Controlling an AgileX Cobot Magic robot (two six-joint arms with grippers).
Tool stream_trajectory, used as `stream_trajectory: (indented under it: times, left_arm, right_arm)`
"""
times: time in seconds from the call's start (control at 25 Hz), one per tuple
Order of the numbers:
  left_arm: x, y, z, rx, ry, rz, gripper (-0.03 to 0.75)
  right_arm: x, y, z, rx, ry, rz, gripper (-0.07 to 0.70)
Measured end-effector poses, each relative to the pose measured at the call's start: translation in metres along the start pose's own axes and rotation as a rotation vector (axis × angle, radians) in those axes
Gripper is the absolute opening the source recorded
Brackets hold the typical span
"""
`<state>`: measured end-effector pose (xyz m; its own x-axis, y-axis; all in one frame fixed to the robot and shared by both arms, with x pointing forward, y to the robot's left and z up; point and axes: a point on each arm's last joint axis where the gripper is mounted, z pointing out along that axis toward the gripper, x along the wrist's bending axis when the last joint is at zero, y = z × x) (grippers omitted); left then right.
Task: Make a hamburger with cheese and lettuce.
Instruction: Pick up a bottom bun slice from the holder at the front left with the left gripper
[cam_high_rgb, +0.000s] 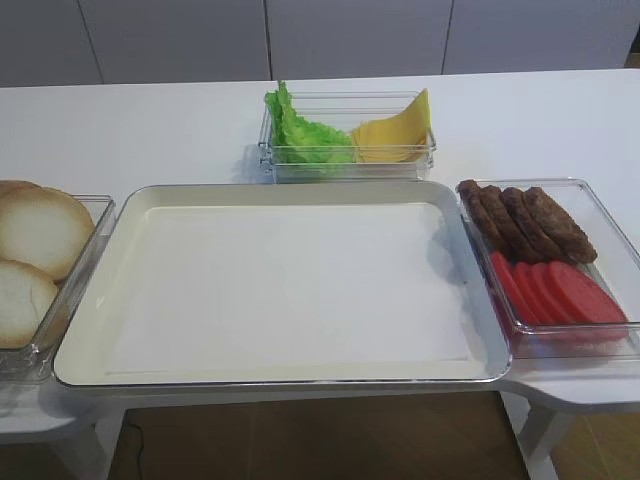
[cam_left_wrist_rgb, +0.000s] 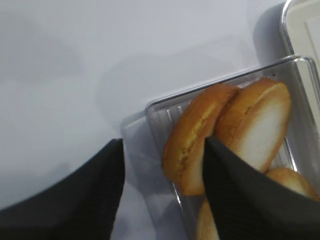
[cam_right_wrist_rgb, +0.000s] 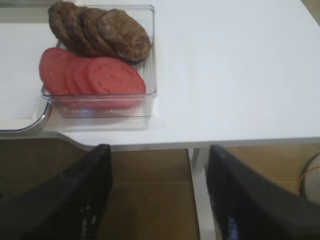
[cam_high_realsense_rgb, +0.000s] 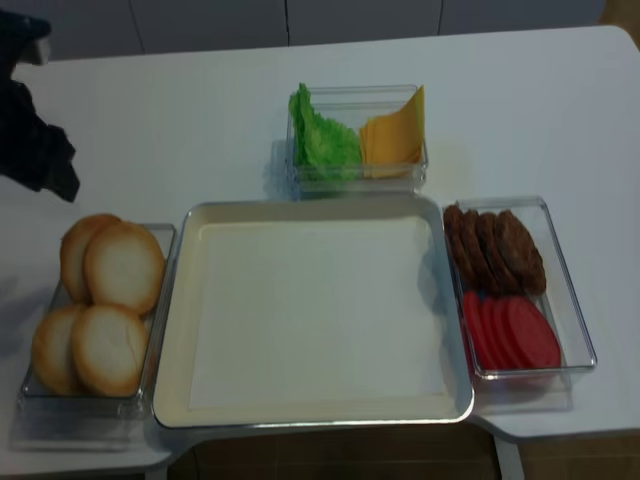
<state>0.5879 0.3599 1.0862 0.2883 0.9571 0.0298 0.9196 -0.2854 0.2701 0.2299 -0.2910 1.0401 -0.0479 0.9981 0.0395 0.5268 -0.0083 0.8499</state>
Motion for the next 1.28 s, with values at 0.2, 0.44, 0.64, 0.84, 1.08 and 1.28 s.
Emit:
stream_trajectory:
  times: [0.2,0.44,0.64,0.84,1.08,1.28]
  left_arm:
    - [0.005,-0.004,0.008,0.026,-0.006,0.034,0.370]
    - [0.007,-0.003,0.019,0.047,-0.024,0.098,0.369]
    - [0.005,-0.003,0.026,0.047,-0.054,0.119,0.369]
    - [0.002,-0.004,0.032,0.047,-0.094,0.165,0.365]
    - [0.002,-0.002,0.042,0.054,-0.129,0.154,0.330]
    - [0.002,0.000,0.052,0.060,-0.154,0.143,0.307]
  right_arm:
    - [0.000,0.000,0.000,0.000,0.000,0.000,0.474]
    - [0.000,0.000,0.000,0.000,0.000,0.000,0.474]
    - [0.000,0.000,0.000,0.000,0.000,0.000,0.474]
    - [0.000,0.000,0.000,0.000,0.000,0.000,0.474]
    - [0.000,0.000,0.000,0.000,0.000,0.000,0.474]
    - [0.000,0.000,0.000,0.000,0.000,0.000,0.474]
